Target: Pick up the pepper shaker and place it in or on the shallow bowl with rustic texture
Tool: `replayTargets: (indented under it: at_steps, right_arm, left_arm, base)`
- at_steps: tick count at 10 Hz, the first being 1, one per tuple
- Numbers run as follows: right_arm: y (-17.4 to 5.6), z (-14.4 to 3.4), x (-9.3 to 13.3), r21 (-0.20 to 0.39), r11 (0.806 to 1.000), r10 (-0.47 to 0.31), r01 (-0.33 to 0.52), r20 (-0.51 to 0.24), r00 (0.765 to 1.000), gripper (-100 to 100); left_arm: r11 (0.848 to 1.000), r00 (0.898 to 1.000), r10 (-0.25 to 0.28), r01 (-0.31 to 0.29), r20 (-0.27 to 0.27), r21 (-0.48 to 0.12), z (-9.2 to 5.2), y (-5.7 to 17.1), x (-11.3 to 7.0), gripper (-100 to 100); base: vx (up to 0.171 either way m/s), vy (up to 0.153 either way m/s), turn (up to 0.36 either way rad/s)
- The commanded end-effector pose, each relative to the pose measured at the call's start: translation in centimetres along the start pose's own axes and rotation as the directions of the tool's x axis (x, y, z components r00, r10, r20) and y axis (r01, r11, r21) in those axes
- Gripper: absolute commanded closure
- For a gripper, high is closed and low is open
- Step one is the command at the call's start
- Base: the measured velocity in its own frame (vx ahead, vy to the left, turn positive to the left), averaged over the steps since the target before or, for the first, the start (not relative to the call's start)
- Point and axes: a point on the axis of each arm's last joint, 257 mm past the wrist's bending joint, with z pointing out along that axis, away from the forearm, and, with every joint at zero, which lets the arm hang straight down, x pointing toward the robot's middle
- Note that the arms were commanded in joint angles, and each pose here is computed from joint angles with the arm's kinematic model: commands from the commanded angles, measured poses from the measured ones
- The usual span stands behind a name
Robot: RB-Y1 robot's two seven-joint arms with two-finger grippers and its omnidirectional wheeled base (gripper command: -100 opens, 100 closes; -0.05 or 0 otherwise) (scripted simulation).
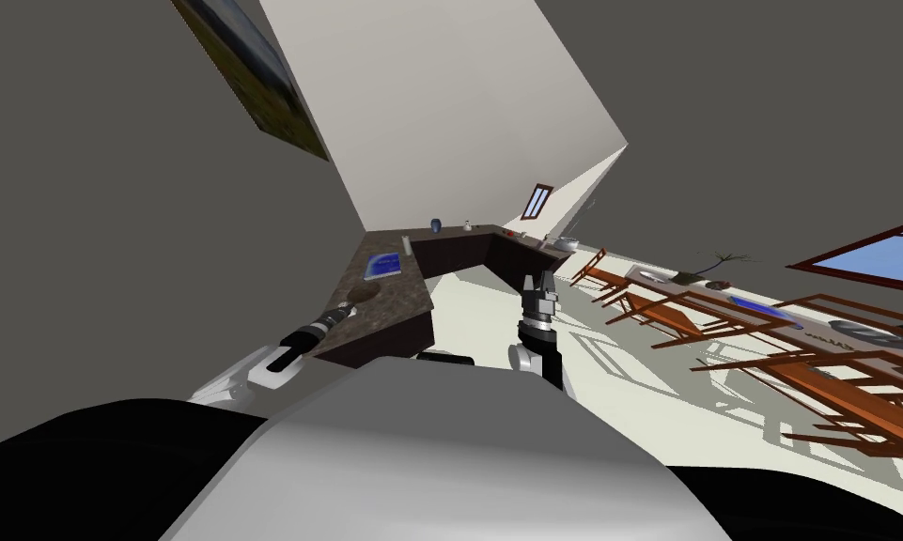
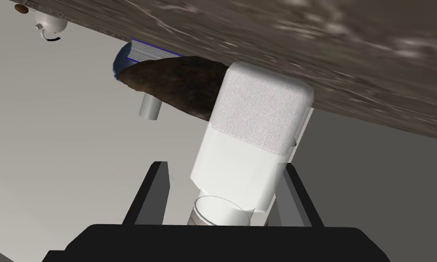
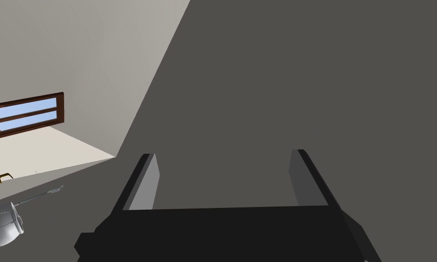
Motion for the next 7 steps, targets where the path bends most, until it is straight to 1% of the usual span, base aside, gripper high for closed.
replayTargets:
  at_steps: [1, 4, 5, 6, 7]
  right_arm:
    - [0.0, 0.0, 0.0, 0.0, 1.0, 0.0, 0.0, 0.0, 1.0, 0]
    - [0.0, 0.0, 0.0, 0.0, 1.0, 0.0, 0.0, 0.0, 1.0, 0]
    - [0.0, 0.0, 0.0, 0.0, 1.0, 0.0, 0.0, 0.0, 1.0, 0]
    - [0.0, 0.0, 0.0, 0.0, 1.0, 0.0, 0.0, 0.0, 1.0, 0]
    - [0.0, 0.0, 0.0, 0.0, 1.0, 0.0, 0.0, 0.0, 1.0, 0]
  left_arm:
    - [1.0, 1.0, 0.0, 0.0, 0.0, 0.0, 0.0, 0.0, 0.0, 100]
    - [1.0, 1.0, 0.004, -0.004, 0.0, 0.001, 0.0, 0.0, -0.1, 100]
    - [1.0, 1.0, 0.004, -0.004, 0.0, 0.001, 0.0, 0.0, 0.0, 0]
    - [1.0, 1.0, 0.001, -0.001, -0.002, 0.005, 0.0, -0.7, 0.2, 100]
    - [1.0, 1.0, 0.001, -0.001, -0.003, 0.007, -0.1, -1.1, 0.4, 100]
  base:
    - [0.0, 0.0, 0.0]
    - [0.0, 0.0, 0.0]
    - [0.0, 0.0, 0.0]
    - [-0.011, 0.019, 0.024]
    - [-0.022, 0.036, 0.022]
